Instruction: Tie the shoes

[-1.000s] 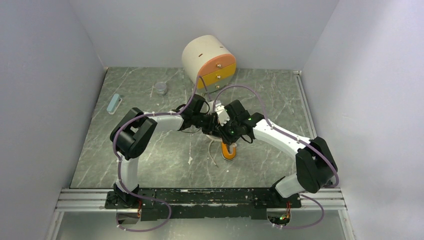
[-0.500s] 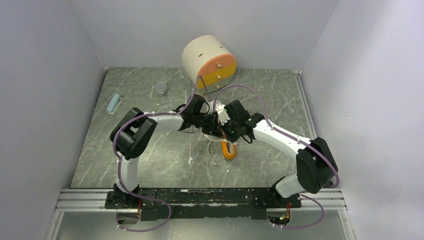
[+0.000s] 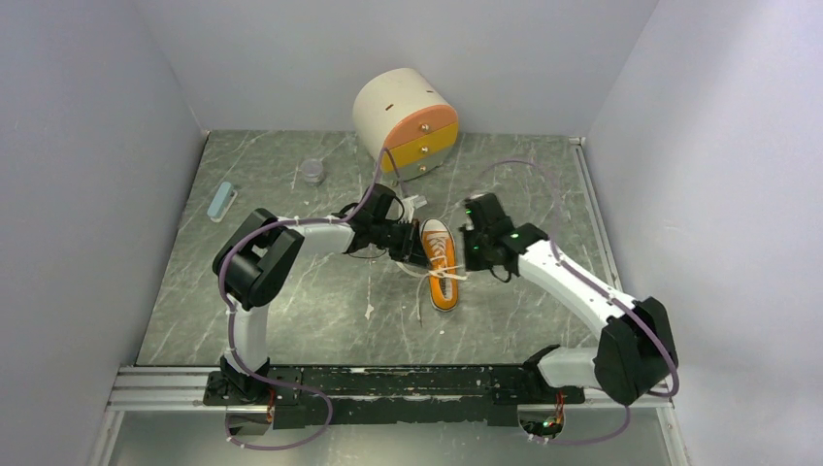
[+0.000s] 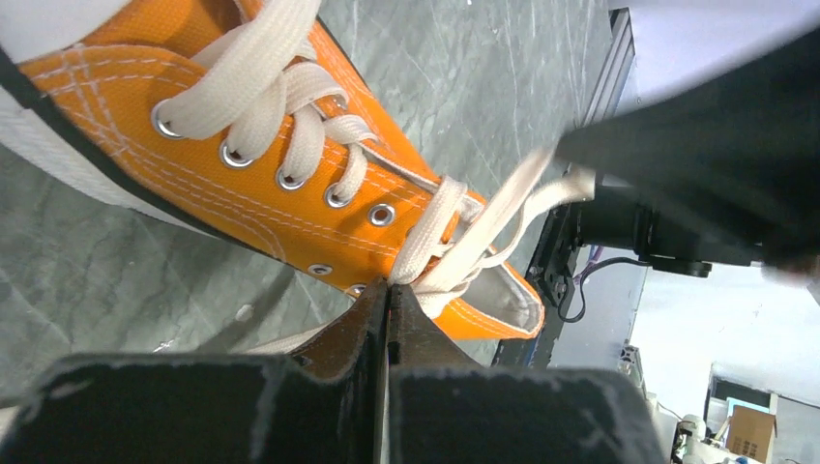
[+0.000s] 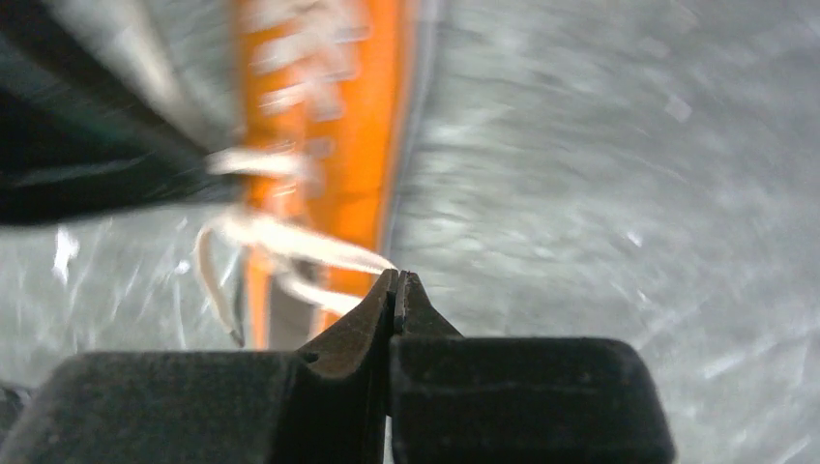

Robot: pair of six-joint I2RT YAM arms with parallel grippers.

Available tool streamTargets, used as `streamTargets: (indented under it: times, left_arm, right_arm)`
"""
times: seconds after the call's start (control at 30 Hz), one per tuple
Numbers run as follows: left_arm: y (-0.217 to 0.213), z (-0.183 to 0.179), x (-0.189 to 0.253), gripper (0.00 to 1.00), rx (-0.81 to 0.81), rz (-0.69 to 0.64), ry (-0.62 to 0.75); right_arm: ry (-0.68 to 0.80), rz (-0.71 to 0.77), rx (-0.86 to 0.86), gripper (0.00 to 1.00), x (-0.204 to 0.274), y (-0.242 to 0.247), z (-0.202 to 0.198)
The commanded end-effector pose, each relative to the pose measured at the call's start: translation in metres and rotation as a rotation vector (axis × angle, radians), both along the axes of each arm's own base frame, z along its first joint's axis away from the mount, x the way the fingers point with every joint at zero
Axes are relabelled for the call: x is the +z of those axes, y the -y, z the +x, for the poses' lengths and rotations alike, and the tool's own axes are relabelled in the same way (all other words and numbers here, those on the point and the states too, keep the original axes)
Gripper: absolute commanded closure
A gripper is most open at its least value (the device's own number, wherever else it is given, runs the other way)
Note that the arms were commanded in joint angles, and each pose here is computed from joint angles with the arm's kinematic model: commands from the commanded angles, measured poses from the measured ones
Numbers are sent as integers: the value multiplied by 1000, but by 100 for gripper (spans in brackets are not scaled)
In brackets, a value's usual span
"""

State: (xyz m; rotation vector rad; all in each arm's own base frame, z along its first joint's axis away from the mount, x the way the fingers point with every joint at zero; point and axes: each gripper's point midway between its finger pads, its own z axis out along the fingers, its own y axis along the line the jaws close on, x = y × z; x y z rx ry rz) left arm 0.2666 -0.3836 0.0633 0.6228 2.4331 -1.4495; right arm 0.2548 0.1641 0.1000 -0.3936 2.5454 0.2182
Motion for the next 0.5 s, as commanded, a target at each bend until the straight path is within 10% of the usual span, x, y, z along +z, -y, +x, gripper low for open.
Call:
streamTargets:
  times: [0.0,0.17,0.27,0.47]
  left_arm:
    - [-5,1,12,95,-14,-28,25]
    - [-6,2,11,95,-20,-22,26]
    - [-5,-1,12,95,-27,-36,17]
    - [-5,-3,16,95,-46,-43,21]
  right_arm:
    - [-153,114,-627,100,-18,70,-17]
    - [-162,350,-724,88,-26,56,-29]
    - [-53,313,-490,63,-5,49,-10]
    - [90,304,53,53,30,13,1]
